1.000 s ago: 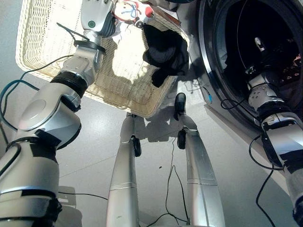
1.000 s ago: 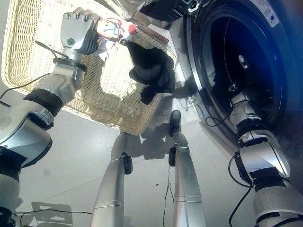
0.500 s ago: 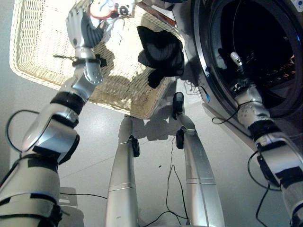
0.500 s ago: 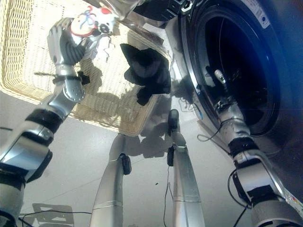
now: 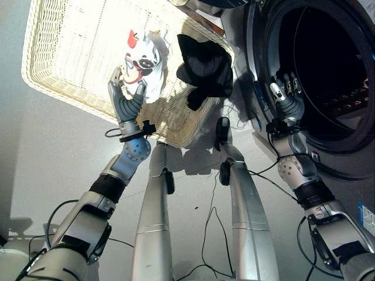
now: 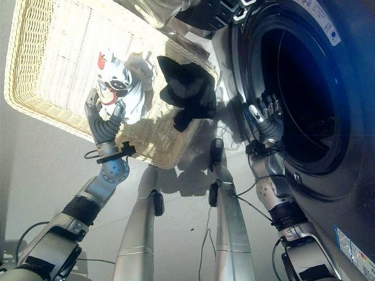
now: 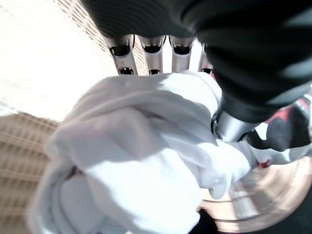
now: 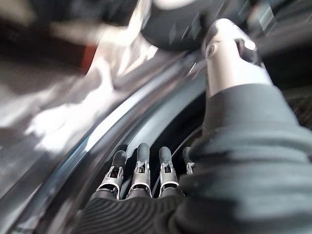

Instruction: Put the clothes into the washing machine.

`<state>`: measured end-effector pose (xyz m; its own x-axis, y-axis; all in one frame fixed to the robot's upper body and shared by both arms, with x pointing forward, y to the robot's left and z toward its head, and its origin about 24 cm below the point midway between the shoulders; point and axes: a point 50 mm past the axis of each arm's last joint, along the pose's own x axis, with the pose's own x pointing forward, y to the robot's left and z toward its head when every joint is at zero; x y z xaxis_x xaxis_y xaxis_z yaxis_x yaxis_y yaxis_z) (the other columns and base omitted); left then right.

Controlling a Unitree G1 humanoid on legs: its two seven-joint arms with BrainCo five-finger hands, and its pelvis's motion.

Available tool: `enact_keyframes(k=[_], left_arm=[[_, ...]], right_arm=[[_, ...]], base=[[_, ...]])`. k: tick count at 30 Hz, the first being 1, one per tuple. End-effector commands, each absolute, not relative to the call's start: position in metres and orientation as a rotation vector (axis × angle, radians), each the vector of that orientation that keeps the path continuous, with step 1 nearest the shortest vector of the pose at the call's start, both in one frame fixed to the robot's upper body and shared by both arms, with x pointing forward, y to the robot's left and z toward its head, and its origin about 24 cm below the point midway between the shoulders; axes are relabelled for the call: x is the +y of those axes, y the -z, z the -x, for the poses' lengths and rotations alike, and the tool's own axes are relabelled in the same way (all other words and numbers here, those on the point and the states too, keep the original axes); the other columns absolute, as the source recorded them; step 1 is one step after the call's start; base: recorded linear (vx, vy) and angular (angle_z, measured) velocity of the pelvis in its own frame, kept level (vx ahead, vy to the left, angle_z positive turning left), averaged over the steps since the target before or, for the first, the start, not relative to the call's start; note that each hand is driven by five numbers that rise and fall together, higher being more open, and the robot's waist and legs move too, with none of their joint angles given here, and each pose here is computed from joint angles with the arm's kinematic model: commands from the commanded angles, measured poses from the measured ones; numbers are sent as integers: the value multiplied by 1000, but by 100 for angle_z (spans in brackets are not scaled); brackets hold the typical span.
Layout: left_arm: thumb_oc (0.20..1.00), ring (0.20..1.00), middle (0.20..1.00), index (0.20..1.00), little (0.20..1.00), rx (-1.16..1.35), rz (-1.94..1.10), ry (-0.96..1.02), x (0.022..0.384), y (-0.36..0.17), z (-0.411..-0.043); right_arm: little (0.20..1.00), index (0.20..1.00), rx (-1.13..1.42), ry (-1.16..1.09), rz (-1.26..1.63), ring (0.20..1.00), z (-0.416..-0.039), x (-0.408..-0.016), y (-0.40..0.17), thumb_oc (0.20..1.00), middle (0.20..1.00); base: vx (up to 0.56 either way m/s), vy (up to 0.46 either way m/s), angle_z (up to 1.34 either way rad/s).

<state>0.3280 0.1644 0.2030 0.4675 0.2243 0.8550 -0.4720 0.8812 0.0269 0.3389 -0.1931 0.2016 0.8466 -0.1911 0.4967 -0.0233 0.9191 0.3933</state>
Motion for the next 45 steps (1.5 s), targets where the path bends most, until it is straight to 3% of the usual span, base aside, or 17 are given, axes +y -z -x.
enact_keyframes(k=[1,9,18,36,37,38,39,45], left_arm=[[200,200,200,200,200,-1210,-271,-305,145,-227,-311],[200,200,200,200,200,-1320,-286,-52,117,-240,-288],[200,200,200,200,200,-1344,-219,270,87,-252,-268],[200,200,200,200,200,-1321,-215,524,62,-261,-256],[200,200,200,200,200,-1320,-215,531,62,-261,-256],[200,200,200,200,200,-1321,-219,538,61,-261,-256],[200,200,200,200,200,-1320,-223,545,60,-261,-255],[200,200,200,200,200,-1314,-219,565,57,-261,-254]], right_arm=[[1000,1000,-654,66,-324,1000,-322,-190,-207,1000,1000],[1000,1000,-772,-99,-133,1000,-303,-159,-224,1000,1000],[1000,1000,-771,-391,-107,1000,-296,-125,-237,1000,1000],[1000,1000,-762,-651,-128,1000,-287,-90,-253,1000,1000],[944,944,-765,-656,-141,944,-287,-90,-254,944,944],[529,529,-764,-666,-157,529,-287,-89,-254,529,529],[200,200,-764,-675,-176,200,-286,-88,-255,200,200],[200,200,-760,-711,-219,200,-284,-84,-256,200,200]], base=[[4,-14,4],[5,3,3],[3,-10,1],[4,-5,2],[0,0,0],[0,0,0],[0,0,0],[0,0,0]])
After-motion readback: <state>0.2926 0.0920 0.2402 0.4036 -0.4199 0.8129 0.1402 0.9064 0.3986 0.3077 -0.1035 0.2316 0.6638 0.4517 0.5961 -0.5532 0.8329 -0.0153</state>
